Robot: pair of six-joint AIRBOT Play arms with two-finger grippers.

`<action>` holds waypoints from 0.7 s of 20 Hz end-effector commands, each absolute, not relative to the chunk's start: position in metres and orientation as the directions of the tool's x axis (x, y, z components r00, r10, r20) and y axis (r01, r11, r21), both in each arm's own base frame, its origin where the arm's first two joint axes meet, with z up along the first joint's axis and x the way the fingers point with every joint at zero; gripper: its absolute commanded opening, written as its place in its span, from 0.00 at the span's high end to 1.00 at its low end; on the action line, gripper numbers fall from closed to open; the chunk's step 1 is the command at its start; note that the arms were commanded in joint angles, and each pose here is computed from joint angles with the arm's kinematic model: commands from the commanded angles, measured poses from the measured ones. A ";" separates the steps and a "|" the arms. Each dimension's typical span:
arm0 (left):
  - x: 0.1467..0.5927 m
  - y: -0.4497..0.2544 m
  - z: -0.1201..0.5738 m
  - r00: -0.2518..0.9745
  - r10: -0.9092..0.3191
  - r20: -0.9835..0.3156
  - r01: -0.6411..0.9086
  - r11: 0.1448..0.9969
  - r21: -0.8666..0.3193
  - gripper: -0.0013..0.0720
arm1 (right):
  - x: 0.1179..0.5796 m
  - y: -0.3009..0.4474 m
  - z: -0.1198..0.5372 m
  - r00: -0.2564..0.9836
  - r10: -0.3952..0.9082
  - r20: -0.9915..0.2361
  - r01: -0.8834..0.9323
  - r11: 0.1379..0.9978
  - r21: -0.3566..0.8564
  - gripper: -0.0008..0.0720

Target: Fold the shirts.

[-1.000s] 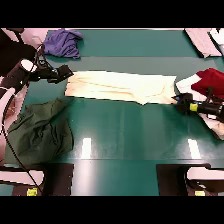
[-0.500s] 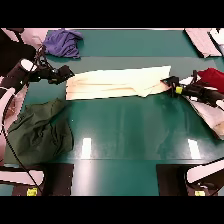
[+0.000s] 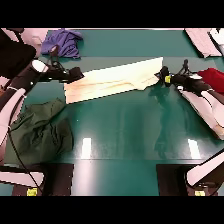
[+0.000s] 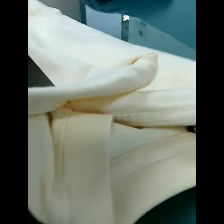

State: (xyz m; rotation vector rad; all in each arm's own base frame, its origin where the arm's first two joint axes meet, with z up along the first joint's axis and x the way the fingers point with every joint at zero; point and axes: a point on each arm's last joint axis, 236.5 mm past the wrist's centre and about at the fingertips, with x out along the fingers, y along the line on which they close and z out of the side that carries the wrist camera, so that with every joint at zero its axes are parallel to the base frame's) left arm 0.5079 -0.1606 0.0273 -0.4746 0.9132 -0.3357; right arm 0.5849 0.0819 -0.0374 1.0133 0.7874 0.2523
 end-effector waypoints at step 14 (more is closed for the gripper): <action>0.482 -0.323 0.003 0.541 -0.610 -0.579 0.236 0.771 -0.591 0.95 | 0.378 0.028 -0.030 0.652 0.316 -0.689 0.307 0.721 0.622 0.94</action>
